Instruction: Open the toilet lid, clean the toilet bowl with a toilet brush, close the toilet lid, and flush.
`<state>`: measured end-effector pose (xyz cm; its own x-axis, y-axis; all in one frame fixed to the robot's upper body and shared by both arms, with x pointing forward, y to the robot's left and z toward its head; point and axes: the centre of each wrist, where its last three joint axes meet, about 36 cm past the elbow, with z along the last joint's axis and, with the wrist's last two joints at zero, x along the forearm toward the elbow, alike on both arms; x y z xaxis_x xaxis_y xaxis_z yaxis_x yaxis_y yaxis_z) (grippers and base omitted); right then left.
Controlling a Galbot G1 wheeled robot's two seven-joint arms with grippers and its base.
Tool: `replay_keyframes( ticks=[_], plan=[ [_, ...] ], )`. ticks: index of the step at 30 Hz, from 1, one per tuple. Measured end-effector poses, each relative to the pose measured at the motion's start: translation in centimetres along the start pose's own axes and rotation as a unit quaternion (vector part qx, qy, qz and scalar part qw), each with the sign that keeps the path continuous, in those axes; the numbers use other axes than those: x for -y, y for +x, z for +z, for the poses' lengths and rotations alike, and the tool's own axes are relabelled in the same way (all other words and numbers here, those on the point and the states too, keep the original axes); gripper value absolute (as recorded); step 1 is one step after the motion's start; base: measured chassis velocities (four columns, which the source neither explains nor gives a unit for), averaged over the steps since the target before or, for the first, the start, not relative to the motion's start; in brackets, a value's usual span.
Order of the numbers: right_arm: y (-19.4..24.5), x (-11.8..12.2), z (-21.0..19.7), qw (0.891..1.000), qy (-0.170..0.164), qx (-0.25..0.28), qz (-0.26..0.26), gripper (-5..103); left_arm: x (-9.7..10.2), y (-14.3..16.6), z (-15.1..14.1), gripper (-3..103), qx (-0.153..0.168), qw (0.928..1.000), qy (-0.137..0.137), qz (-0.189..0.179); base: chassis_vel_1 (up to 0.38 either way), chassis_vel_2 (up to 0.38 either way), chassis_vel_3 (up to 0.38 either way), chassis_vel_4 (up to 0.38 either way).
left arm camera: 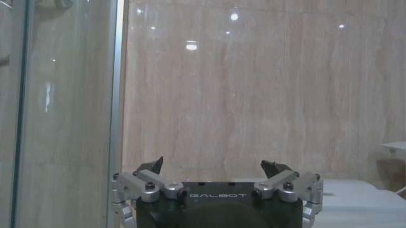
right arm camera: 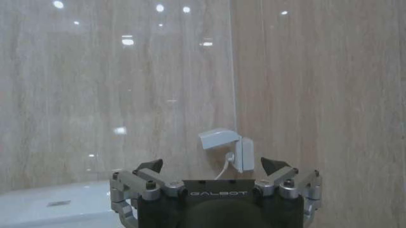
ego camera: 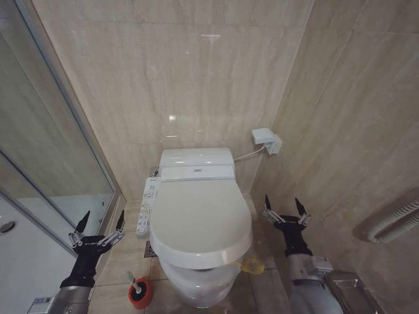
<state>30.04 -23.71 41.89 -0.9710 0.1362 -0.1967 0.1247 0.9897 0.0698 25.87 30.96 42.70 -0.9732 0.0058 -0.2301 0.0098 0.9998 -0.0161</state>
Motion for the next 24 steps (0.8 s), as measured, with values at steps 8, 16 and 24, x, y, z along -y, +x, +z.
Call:
replay_keyframes(
  ticks=[8,16,24],
  plan=[
    [1.8,-0.9,-0.9,1.0,0.006,-0.004,-0.001,100,0.0,0.0,0.0,100,0.0,1.0,0.0,0.0,0.0,0.0,0.0,0.0],
    [2.0,-1.0,-1.7,1.0,0.001,0.001,-0.004,100,0.0,0.0,0.0,100,0.0,1.0,0.0,0.0,0.0,0.0,0.0,0.0],
    [2.0,-1.1,-1.7,1.0,-0.001,0.002,-0.004,100,0.0,0.0,0.0,100,0.0,1.0,0.0,0.0,0.0,0.0,0.0,0.0]
  ],
)
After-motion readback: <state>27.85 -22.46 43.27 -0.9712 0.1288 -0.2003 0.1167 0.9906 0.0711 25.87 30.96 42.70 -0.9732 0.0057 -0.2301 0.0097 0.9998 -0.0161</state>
